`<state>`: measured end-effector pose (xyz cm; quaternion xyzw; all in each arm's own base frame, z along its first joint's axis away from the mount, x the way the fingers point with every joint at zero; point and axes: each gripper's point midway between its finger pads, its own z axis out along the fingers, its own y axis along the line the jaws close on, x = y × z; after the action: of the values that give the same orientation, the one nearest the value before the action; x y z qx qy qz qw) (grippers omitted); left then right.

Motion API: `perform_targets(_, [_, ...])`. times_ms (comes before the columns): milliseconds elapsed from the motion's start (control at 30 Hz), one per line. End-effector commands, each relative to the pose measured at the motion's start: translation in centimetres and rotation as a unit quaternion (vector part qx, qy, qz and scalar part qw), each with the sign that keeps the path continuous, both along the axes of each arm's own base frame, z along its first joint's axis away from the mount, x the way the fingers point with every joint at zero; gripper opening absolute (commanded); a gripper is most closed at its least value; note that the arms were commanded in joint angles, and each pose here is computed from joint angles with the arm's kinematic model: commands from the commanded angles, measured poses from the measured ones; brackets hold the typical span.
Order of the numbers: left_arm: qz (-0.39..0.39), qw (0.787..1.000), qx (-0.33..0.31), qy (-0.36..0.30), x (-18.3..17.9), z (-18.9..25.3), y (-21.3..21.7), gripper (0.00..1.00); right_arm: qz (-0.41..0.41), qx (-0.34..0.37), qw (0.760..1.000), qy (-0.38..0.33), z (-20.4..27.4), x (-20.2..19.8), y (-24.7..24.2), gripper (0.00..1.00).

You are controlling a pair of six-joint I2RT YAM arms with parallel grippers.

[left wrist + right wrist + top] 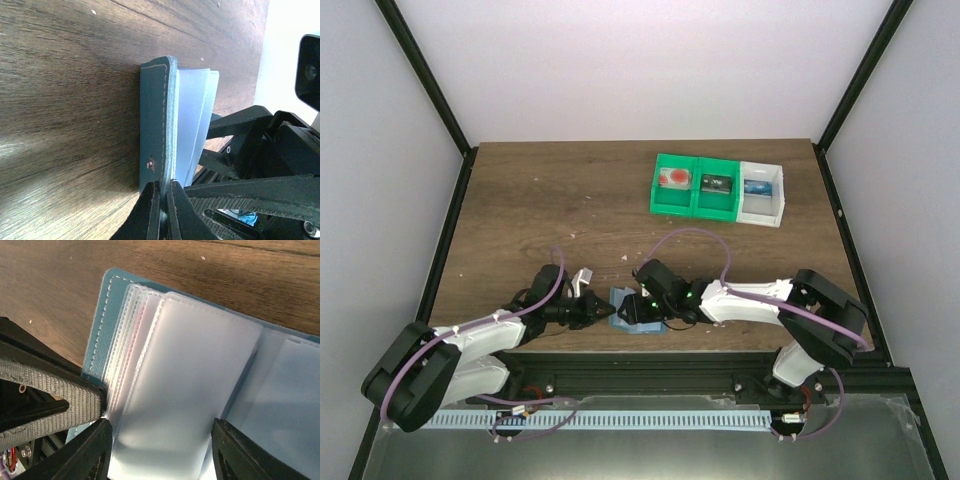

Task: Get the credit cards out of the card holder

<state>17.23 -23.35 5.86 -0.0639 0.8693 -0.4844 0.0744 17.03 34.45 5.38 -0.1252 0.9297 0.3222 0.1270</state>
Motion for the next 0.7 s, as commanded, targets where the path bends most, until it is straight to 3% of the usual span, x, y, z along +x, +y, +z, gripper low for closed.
perform_targets(0, [-0.005, 1.0, -0.011, -0.006, -0.1, 0.5, -0.3, 0.0, -0.007, -0.012, 1.0, -0.016, 0.1, 0.2, -0.4, 0.52])
perform_targets(300, [-0.004, 1.0, -0.01, -0.005, -0.1, 0.4, -0.2, 0.0, -0.018, -0.027, 0.999, -0.029, 0.2, 0.6, -1.4, 0.48])
perform_targets(467, [-0.004, 1.0, -0.009, -0.003, -0.3, 0.3, -0.1, 0.0, -0.044, -0.091, 0.994, -0.052, -0.1, 1.3, -4.0, 0.48])
perform_targets(667, [-0.001, 1.0, -0.005, -0.002, -0.3, 0.0, 0.0, 0.0, -0.047, -0.081, 0.993, -0.077, 3.3, 1.7, -4.2, 0.47])
